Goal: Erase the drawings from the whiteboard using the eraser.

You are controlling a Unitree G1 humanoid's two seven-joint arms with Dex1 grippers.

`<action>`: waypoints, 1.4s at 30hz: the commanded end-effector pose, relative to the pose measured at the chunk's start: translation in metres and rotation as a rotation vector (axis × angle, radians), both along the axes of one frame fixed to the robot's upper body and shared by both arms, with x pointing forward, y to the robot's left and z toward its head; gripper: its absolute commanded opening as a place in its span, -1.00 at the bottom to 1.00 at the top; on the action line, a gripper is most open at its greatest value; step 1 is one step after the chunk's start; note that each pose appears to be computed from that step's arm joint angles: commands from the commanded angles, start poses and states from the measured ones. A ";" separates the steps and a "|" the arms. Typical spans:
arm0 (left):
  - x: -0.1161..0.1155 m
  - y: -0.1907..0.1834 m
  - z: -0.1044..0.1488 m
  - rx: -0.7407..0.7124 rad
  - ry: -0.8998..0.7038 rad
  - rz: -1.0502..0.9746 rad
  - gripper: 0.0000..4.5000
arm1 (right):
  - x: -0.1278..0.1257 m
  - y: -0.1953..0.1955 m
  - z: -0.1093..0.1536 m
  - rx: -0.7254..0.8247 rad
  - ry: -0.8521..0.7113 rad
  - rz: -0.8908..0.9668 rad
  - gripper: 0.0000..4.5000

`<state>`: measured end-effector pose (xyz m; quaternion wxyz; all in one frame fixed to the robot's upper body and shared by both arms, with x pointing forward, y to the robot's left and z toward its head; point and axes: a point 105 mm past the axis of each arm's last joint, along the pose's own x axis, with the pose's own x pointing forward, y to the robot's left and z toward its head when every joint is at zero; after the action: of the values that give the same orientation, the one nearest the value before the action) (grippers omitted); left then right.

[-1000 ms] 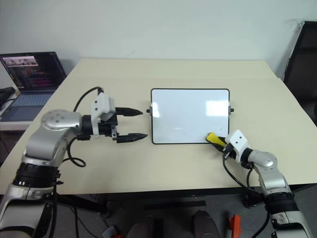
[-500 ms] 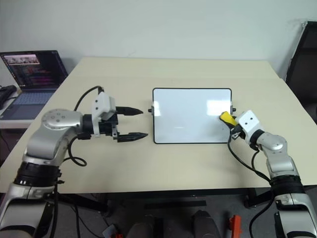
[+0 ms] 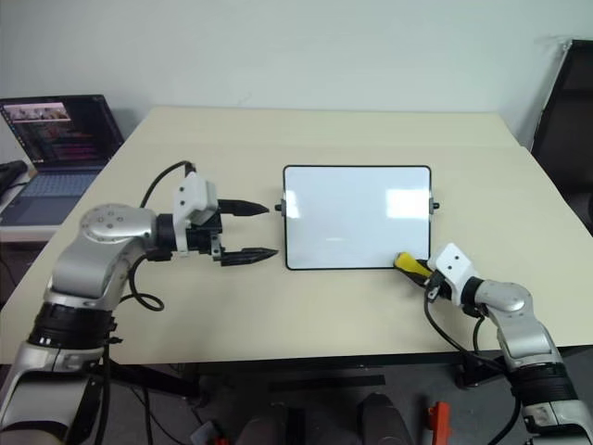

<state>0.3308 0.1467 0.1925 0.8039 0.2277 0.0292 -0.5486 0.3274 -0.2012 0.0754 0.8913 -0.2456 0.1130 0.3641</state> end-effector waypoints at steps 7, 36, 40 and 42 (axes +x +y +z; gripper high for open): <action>-0.002 -0.007 0.029 -0.053 -0.076 -0.037 1.00 | -0.019 -0.023 0.095 0.253 -0.093 -0.051 -0.57; -0.036 -0.107 -0.004 -0.179 -0.027 -0.310 1.00 | 0.006 -0.198 0.041 0.212 0.134 -0.907 -0.57; -0.036 -0.105 -0.004 -0.179 -0.027 -0.306 1.00 | 0.008 -0.199 0.040 0.212 0.138 -0.897 -0.57; -0.036 -0.104 -0.004 -0.177 -0.028 -0.303 1.00 | 0.009 -0.199 0.038 0.211 0.146 -0.886 -0.57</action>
<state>0.2994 0.0427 0.1758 0.7339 0.1530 -0.0353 -0.6609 0.3353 -0.3943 0.1022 0.9691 -0.0399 0.2423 -0.0248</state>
